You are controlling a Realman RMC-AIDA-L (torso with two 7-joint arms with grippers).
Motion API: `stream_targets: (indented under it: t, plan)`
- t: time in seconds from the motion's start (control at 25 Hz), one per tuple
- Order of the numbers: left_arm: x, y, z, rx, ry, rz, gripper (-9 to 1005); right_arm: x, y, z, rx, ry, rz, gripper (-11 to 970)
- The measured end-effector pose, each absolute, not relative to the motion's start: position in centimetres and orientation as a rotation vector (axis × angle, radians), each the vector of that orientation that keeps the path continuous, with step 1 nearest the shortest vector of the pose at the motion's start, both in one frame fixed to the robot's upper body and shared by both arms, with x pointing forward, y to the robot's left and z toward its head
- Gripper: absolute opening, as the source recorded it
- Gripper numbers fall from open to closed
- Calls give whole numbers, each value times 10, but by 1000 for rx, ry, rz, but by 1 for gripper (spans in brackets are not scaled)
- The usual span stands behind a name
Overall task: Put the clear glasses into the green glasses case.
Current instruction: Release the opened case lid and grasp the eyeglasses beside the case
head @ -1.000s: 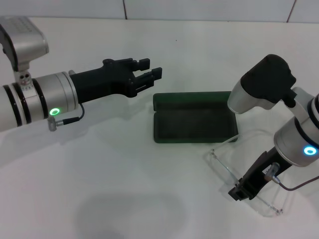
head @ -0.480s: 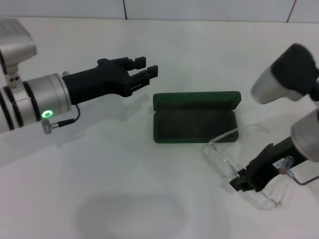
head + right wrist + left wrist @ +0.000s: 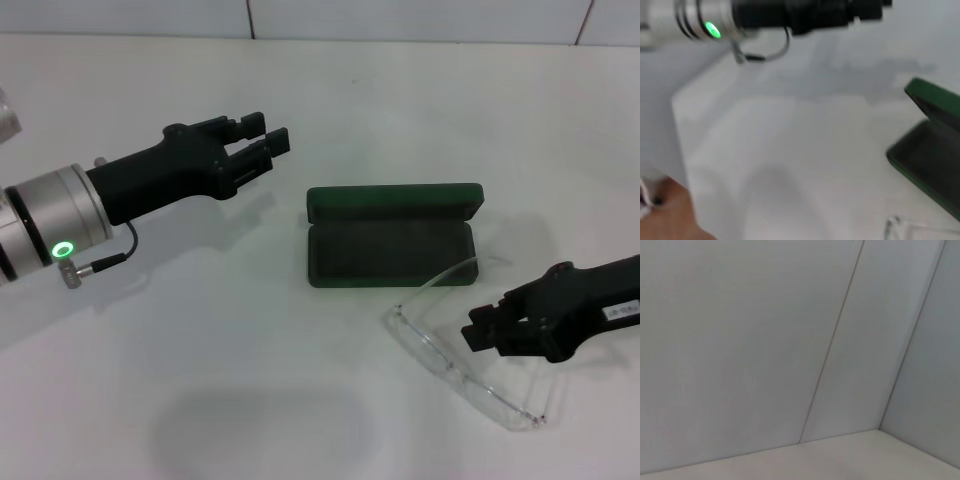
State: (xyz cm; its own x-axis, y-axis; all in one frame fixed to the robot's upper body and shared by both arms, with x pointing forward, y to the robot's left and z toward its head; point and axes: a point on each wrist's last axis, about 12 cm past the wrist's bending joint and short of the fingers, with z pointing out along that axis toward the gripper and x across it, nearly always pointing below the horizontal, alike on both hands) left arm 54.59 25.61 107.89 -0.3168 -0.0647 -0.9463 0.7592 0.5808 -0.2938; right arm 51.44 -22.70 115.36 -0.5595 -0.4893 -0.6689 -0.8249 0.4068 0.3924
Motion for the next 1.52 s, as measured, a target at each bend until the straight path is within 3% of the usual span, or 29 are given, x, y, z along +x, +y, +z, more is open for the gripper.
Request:
stream_targets:
  t: [0.24,0.56,0.64,1.52]
  plan:
    - [545,255,1079,583,1702,-934,425,515,-239,1158,-1115,2223,1036,214]
    - [548,252,1081,597,1703,-943,425,513,-211,1169,-1293,2390,904,264]
    - [549,252,1082,598,1703,-945,425,512,-203,1168,-1319,2427,855,425]
    - [549,254,1079,596,1716,-937,426,519,-156,1167,-1409,2474,573,421]
